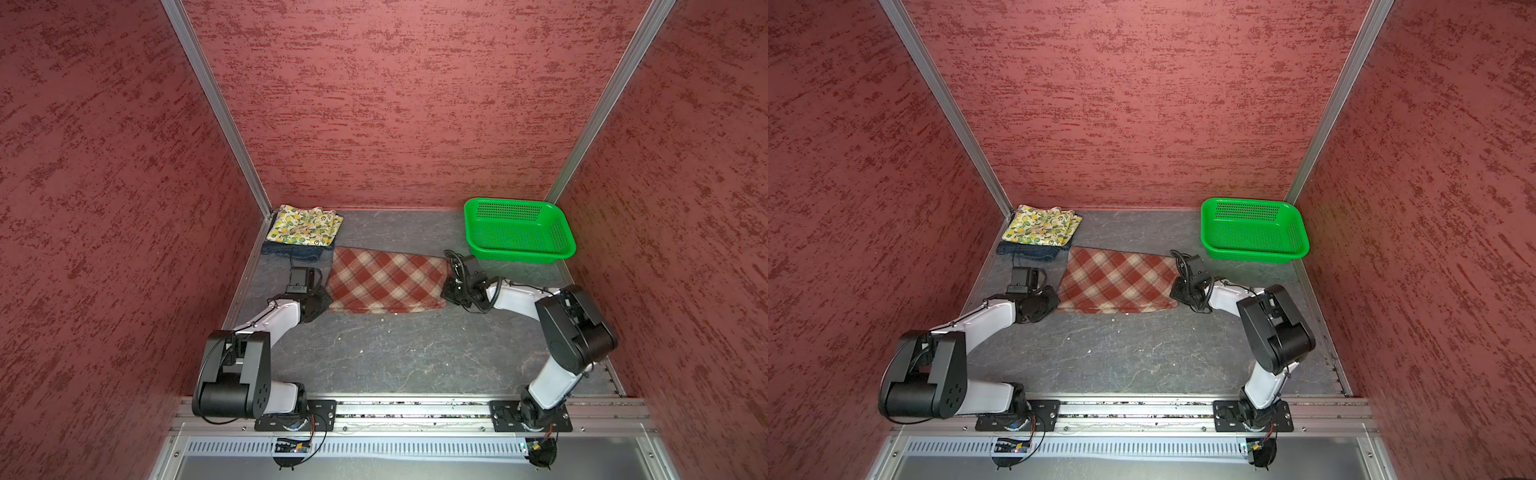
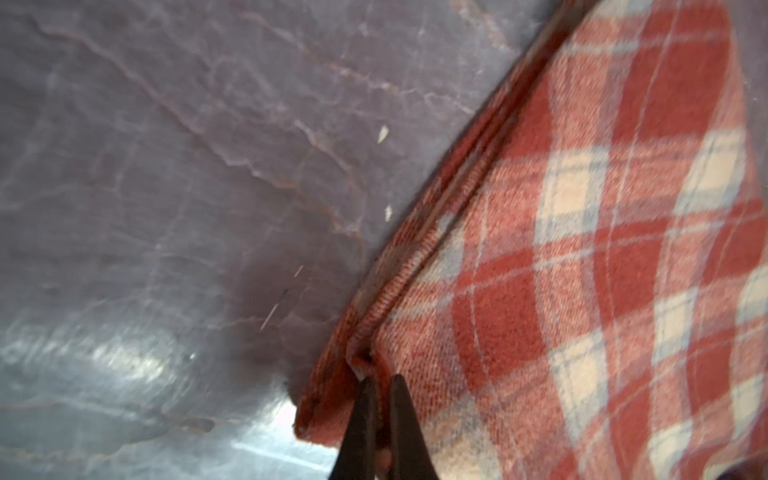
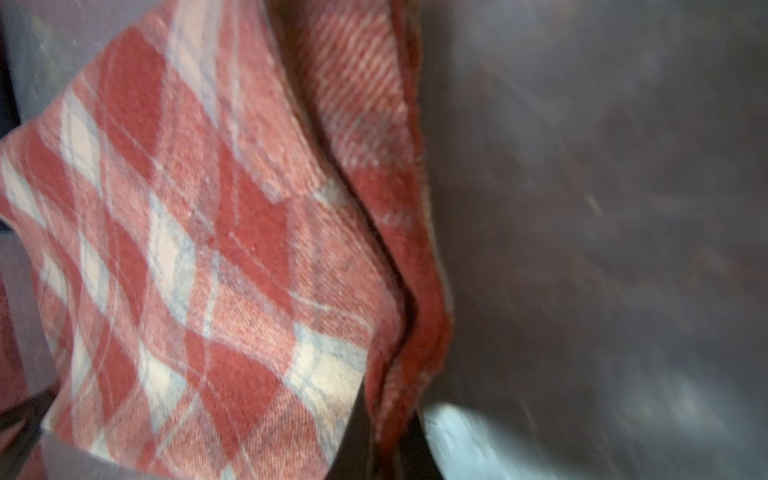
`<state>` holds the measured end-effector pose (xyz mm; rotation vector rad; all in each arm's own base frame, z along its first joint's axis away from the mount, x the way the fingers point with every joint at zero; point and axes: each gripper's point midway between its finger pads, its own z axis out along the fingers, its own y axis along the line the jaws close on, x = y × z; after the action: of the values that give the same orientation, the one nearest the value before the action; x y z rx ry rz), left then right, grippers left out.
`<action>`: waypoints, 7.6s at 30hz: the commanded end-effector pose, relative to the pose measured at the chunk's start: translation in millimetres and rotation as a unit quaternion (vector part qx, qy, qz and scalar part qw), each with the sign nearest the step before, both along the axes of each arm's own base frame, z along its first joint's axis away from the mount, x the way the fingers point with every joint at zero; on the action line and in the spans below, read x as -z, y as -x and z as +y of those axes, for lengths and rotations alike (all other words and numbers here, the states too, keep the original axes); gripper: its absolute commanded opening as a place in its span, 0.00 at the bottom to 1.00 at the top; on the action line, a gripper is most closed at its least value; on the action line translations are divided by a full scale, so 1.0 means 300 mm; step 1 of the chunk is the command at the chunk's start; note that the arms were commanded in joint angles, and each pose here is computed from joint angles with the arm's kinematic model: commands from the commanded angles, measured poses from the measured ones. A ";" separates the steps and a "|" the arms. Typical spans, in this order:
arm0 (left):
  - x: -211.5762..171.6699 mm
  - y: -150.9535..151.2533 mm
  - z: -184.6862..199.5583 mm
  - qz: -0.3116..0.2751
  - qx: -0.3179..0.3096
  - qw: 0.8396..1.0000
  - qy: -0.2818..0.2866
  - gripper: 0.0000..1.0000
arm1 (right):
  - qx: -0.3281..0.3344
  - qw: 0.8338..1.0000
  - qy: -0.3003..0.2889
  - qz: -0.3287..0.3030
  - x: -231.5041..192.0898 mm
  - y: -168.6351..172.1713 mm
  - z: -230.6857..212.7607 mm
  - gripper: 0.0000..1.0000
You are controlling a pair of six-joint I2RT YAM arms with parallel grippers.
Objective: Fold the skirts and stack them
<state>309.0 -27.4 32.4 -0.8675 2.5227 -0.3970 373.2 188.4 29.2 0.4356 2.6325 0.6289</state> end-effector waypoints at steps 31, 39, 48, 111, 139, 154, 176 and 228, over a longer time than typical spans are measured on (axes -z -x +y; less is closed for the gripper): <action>-0.057 -0.025 -0.066 -0.022 0.005 1.000 0.016 0.00 | 0.020 0.999 -0.009 -0.046 -0.126 -0.192 -0.057 0.09; -0.217 -0.151 -0.007 -0.066 0.005 0.998 -0.005 0.00 | 0.018 0.996 -0.013 -0.092 -0.303 -0.259 -0.044 0.05; -0.247 -0.155 0.065 -0.079 -0.014 0.997 -0.017 0.00 | 0.015 0.995 -0.032 -0.089 -0.338 -0.215 -0.032 0.05; -0.035 -0.221 0.014 0.010 0.041 0.996 -0.077 0.66 | -0.120 0.989 0.060 -0.055 -0.020 -0.066 -0.060 0.00; 0.168 -0.113 -0.345 0.086 0.202 0.975 -0.032 0.02 | -0.107 0.973 0.127 -0.160 -0.567 -0.129 -0.122 0.00; 0.202 -0.013 -0.473 0.070 0.212 0.975 0.010 0.00 | -0.172 0.960 0.161 -0.153 -0.588 -0.091 0.206 0.00; 0.191 0.009 -0.446 0.052 0.186 0.980 0.048 0.00 | -0.246 0.957 0.136 -0.070 -0.250 0.064 0.535 0.12; -0.096 -0.244 -0.504 -0.034 0.271 0.959 -0.073 0.57 | -0.157 0.985 0.072 -0.025 0.002 0.212 0.267 0.62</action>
<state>377.7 -186.5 78.9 -0.1205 2.6072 -0.4834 314.1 260.8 38.2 -0.0488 2.6933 0.5103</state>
